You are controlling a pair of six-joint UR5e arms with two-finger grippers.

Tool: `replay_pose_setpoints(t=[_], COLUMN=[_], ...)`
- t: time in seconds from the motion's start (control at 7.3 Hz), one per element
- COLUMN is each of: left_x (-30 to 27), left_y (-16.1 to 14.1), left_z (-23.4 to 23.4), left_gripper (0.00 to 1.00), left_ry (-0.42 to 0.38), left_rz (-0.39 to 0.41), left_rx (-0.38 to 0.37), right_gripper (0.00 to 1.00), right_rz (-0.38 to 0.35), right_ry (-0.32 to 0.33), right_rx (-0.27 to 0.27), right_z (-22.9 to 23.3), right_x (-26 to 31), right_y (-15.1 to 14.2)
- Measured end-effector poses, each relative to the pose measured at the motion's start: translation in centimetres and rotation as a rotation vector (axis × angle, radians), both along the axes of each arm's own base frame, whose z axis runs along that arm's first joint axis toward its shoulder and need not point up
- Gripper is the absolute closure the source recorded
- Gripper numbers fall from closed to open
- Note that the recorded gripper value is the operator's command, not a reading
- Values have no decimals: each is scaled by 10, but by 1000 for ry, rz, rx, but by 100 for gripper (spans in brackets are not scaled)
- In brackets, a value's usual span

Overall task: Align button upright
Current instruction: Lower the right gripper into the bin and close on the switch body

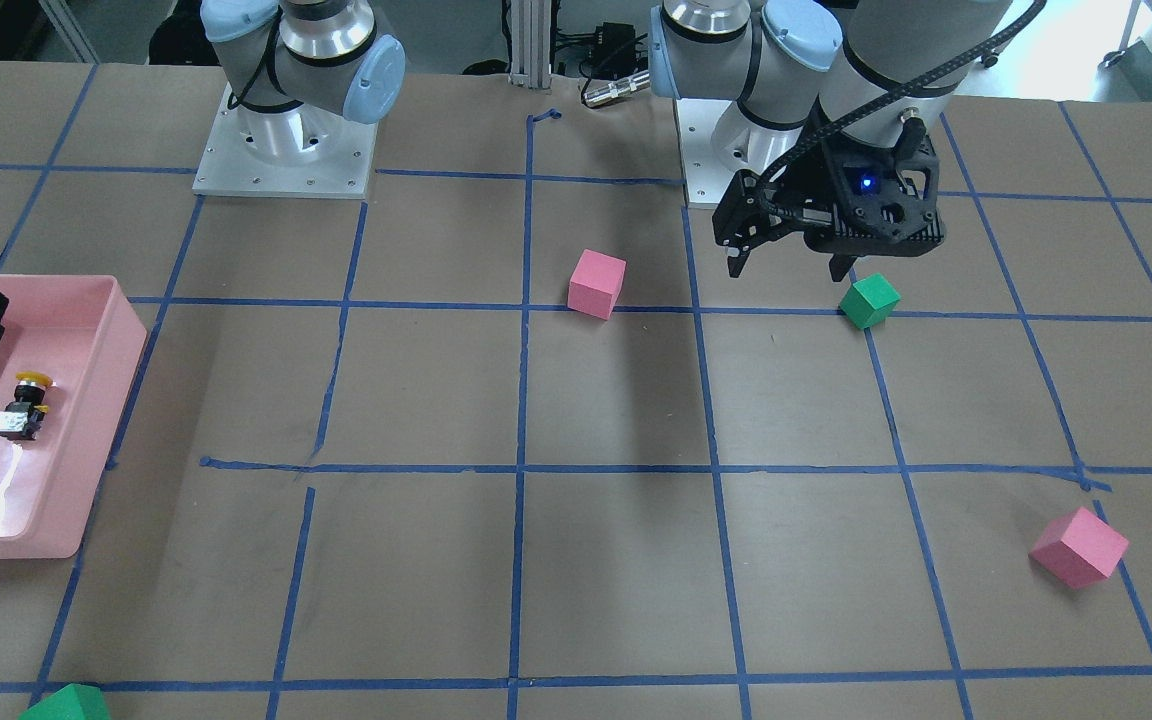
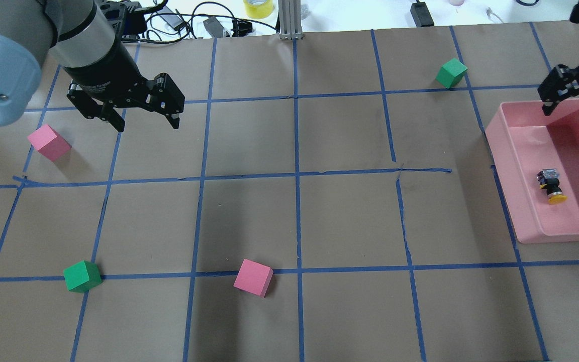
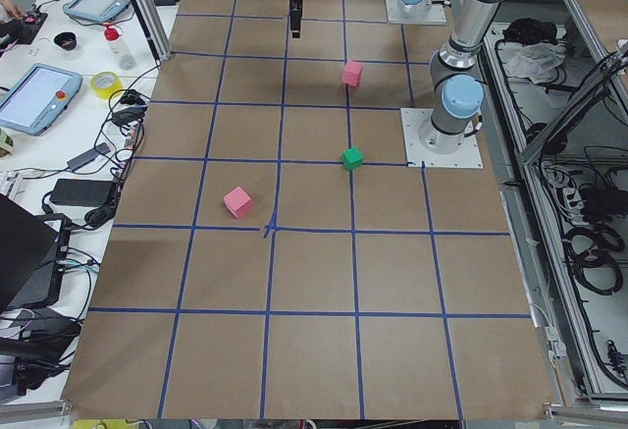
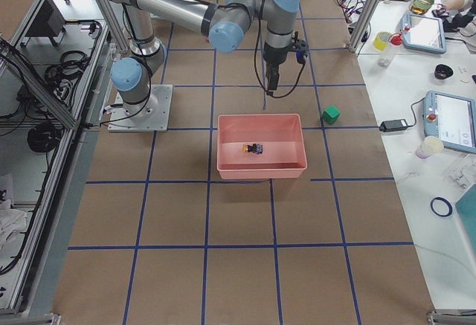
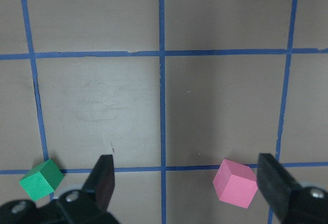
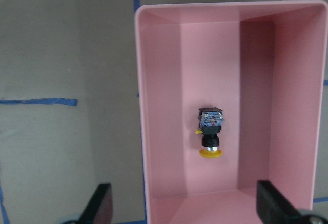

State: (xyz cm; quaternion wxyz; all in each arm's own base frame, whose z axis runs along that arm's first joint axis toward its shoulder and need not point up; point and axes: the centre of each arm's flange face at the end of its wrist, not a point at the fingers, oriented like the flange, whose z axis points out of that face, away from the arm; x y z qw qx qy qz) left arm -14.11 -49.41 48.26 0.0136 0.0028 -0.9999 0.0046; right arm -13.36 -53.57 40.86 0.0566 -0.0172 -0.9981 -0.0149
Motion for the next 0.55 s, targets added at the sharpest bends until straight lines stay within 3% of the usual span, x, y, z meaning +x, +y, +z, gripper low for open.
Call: replay_pose_setpoints(t=[0.55], left_x=[0], left_y=[1], left_z=[-2], left_gripper=[0], left_ry=[0], left_rz=[0], left_rx=[5], right_gripper=[0], right_rz=[-13], right_ry=[-49], right_rx=[-33], right_z=[-105], right_x=[-76], right_y=[20])
